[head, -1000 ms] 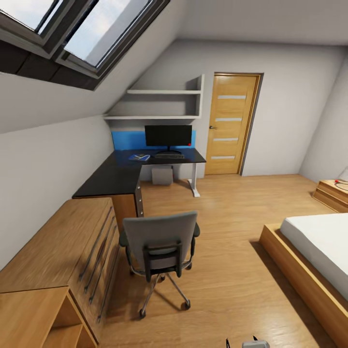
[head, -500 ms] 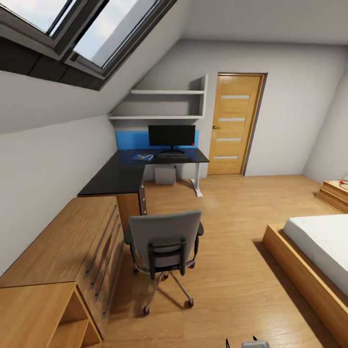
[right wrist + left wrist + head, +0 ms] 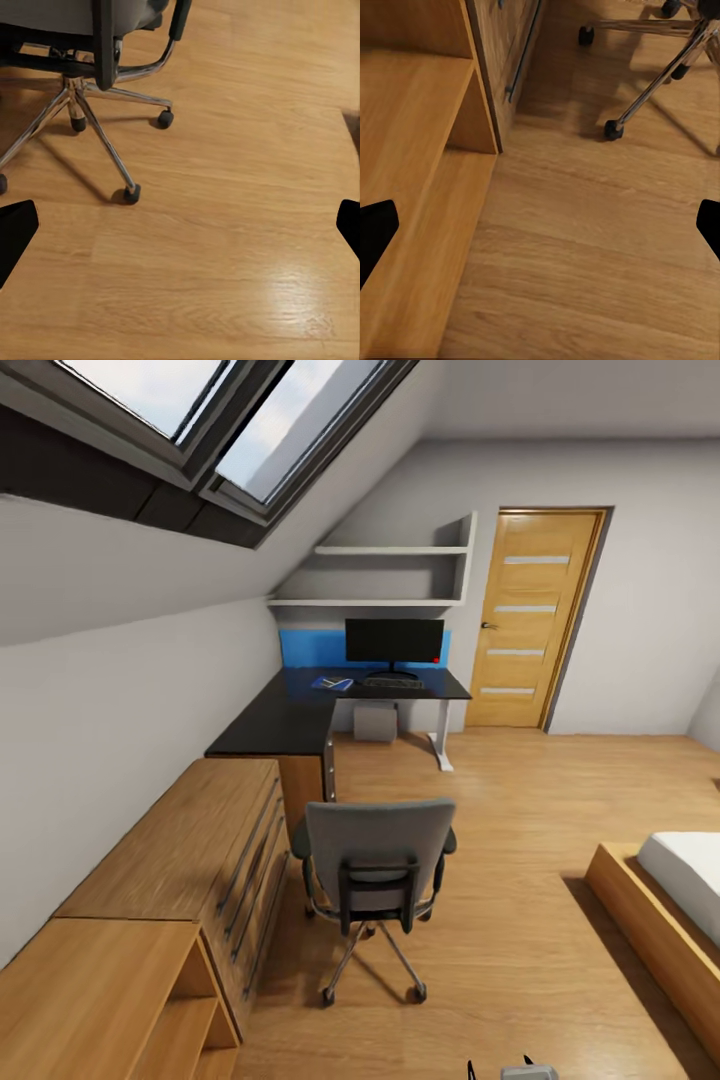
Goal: In the bedroom, organize the workspace by keeping the computer under the desk, ensuring the monitor is on the desk, placing the keyboard on the desk next to the monitor, placing the mouse on the desk next to the keyboard, moving the folder from the swivel chair onto the desk next to the mouse, stacking the notebook on top of the folder with the pen on top of the notebook, and positioning the swivel chair next to the desk.
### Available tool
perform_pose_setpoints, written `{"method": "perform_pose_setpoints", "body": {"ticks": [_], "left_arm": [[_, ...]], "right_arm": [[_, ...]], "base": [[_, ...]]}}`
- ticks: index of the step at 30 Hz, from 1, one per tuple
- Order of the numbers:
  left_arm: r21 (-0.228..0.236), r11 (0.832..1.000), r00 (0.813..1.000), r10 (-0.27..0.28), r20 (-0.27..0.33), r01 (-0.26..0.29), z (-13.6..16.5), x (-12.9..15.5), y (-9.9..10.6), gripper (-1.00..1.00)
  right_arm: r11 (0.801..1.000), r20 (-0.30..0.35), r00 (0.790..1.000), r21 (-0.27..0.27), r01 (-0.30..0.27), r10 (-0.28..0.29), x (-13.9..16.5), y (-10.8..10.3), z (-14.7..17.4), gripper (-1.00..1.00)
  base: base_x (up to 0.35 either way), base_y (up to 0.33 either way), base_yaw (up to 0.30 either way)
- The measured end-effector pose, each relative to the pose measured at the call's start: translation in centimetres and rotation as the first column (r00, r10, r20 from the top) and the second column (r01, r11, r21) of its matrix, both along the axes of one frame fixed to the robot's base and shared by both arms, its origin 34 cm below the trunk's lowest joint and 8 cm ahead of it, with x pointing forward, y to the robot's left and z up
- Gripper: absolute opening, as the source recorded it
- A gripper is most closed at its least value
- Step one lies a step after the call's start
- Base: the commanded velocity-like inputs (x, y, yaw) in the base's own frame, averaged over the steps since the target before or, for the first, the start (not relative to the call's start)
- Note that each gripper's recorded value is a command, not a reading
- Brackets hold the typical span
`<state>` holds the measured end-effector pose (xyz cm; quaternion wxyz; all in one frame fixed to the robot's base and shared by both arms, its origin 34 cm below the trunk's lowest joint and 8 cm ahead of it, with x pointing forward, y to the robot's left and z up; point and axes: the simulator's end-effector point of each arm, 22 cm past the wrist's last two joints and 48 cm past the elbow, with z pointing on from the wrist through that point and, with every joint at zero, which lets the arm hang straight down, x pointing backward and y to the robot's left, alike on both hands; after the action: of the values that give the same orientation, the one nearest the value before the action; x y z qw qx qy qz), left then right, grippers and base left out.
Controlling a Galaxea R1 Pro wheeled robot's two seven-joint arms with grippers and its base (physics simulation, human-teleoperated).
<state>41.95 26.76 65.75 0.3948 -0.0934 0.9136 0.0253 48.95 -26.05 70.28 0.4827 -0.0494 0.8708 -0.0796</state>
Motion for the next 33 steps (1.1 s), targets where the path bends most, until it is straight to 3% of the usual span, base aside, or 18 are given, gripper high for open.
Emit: {"method": "perform_pose_setpoints", "body": {"ticks": [22, 30, 31, 33], "left_arm": [[0.001, 1.000, 1.000, 0.009, -0.001, -0.009, -1.3, 0.4, 0.0, 1.00], [-0.032, 0.999, 1.000, 0.008, -0.007, -0.008, -2.3, 0.5, -2.5, 1.00], [-0.124, 0.992, 0.980, -0.029, -0.196, 0.005, -4.7, -1.4, -7.4, 1.00], [-0.119, 0.993, 0.978, -0.004, -0.210, -0.021, -4.4, -0.2, -8.7, 1.00]], "right_arm": [[1.000, 0.004, 1.000, -0.003, 0.000, 0.000, 0.4, -0.3, -1.2, 1.00], [1.000, 0.006, 1.000, -0.002, 0.003, -0.003, 0.7, -0.3, -2.1, 1.00], [1.000, 0.002, 1.000, -0.002, 0.009, -0.009, 0.6, -0.5, -2.3, 1.00], [1.000, 0.014, 1.000, 0.005, 0.013, -0.013, 1.3, -0.2, -2.2, 1.00]], "base": [[0.000, 0.000, 0.019], [0.000, 0.000, 0.000], [0.000, 0.000, 0.000], [0.000, 0.000, 0.000]]}}
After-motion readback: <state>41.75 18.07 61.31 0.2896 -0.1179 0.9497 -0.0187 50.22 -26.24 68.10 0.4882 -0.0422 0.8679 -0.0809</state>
